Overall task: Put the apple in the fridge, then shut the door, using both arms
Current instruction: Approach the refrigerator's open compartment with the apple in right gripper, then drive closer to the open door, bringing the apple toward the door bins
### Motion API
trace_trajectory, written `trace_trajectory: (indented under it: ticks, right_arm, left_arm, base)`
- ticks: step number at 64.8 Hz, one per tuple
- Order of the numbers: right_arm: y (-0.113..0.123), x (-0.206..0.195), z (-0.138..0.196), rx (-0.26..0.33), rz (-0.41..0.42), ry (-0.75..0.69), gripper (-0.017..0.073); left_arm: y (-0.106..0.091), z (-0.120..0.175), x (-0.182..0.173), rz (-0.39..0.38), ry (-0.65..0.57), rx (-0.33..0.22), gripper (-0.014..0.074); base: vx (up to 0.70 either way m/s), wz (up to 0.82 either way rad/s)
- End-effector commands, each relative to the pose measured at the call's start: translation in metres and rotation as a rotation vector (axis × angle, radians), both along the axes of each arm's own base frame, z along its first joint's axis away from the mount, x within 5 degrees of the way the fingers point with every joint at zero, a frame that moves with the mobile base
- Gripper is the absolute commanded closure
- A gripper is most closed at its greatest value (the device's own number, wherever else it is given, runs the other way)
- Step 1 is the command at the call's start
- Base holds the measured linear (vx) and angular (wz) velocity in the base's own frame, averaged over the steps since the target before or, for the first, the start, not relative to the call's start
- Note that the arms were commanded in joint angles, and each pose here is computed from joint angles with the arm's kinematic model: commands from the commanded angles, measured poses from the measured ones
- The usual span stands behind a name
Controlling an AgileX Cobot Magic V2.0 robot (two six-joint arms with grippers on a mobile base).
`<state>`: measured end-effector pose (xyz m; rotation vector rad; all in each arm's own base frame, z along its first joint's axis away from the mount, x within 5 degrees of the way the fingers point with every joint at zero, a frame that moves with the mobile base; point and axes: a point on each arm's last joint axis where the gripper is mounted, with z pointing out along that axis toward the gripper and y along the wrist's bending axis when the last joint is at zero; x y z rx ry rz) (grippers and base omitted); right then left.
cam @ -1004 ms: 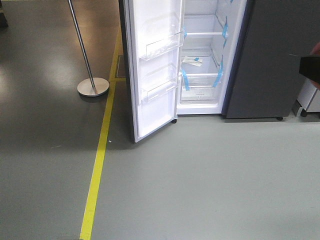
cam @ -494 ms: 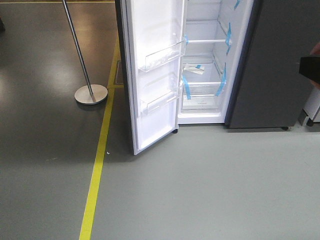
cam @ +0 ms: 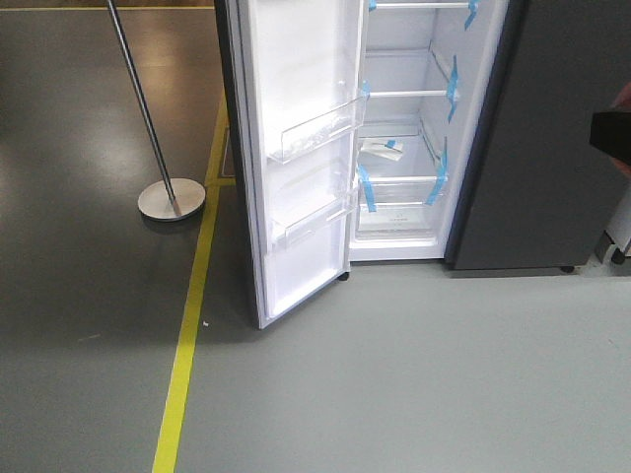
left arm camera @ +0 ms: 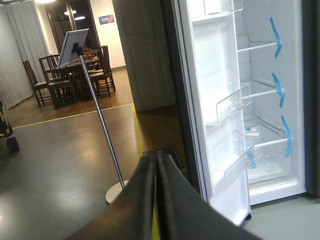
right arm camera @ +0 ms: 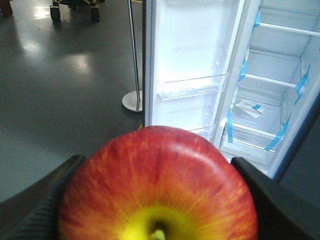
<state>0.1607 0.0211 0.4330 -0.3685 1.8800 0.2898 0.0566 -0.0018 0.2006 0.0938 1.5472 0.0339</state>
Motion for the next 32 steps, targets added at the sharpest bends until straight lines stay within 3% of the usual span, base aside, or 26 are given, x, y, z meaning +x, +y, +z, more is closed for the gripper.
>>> trace_trajectory:
  ticks: [1, 32]
  right_arm:
    - [-0.0012, -0.0019, 0.0157, 0.038, -0.034, -0.094, 0.0500]
    - [-0.0012, -0.0019, 0.0157, 0.038, -0.034, -0.094, 0.0500]
  left_arm:
    - [-0.0014, 0.0136, -0.0027, -0.020, -0.103, -0.017, 0.0600]
    - [-0.0014, 0.0136, -0.0027, -0.020, -0.103, -0.017, 0.0600]
  base:
    - [0.16, -0.02]
    - [0.13, -0.01]
